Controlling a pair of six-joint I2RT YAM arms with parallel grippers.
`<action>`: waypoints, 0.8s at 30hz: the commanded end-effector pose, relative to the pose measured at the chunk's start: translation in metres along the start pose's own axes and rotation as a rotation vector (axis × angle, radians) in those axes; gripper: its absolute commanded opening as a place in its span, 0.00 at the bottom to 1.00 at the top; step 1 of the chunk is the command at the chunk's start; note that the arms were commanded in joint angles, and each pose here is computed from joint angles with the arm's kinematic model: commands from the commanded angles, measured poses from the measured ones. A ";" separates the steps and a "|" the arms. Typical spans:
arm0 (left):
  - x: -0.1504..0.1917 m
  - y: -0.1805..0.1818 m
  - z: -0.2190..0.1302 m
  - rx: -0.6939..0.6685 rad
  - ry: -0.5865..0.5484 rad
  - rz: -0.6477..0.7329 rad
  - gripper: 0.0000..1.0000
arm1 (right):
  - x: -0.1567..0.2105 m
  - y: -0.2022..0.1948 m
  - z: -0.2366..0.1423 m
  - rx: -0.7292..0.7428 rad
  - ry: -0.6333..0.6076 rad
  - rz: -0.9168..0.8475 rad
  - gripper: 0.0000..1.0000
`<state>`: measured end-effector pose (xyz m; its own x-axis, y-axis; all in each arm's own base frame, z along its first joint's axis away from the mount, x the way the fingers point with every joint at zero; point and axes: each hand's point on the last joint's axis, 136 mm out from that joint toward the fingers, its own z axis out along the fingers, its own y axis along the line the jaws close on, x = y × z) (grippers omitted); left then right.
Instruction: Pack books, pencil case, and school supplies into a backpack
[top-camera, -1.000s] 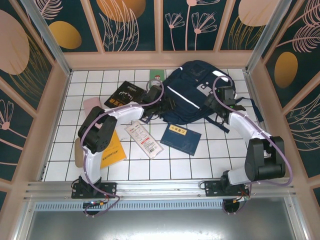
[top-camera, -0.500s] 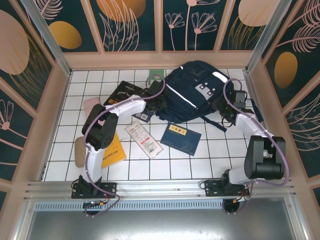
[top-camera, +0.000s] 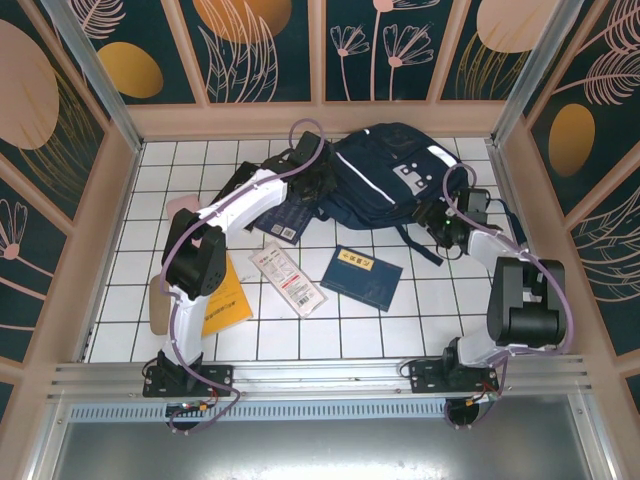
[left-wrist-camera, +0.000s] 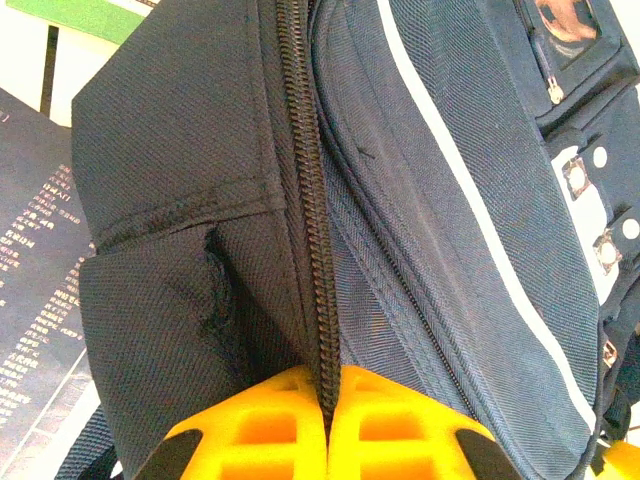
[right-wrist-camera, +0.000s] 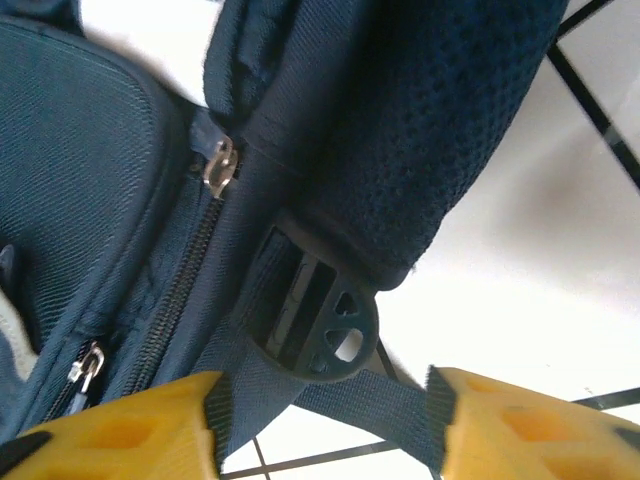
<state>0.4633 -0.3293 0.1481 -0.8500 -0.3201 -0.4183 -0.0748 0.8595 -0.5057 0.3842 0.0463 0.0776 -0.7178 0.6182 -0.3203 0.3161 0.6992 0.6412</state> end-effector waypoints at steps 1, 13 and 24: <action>-0.016 -0.021 -0.014 0.065 -0.035 -0.010 0.00 | -0.006 0.011 0.007 -0.065 0.010 0.010 0.49; -0.033 -0.007 -0.029 0.030 -0.070 0.001 0.00 | -0.057 0.032 0.007 -0.026 -0.076 -0.067 0.00; -0.064 0.014 -0.054 0.018 -0.126 -0.024 0.00 | -0.064 0.118 -0.055 -0.074 -0.196 -0.236 0.00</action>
<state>0.4769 -0.2960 0.1560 -0.8390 -0.3554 -0.4120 -0.1157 0.8564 -0.5031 0.4218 0.0687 0.1439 -0.7214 0.5302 -0.4455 0.2051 0.7780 0.5938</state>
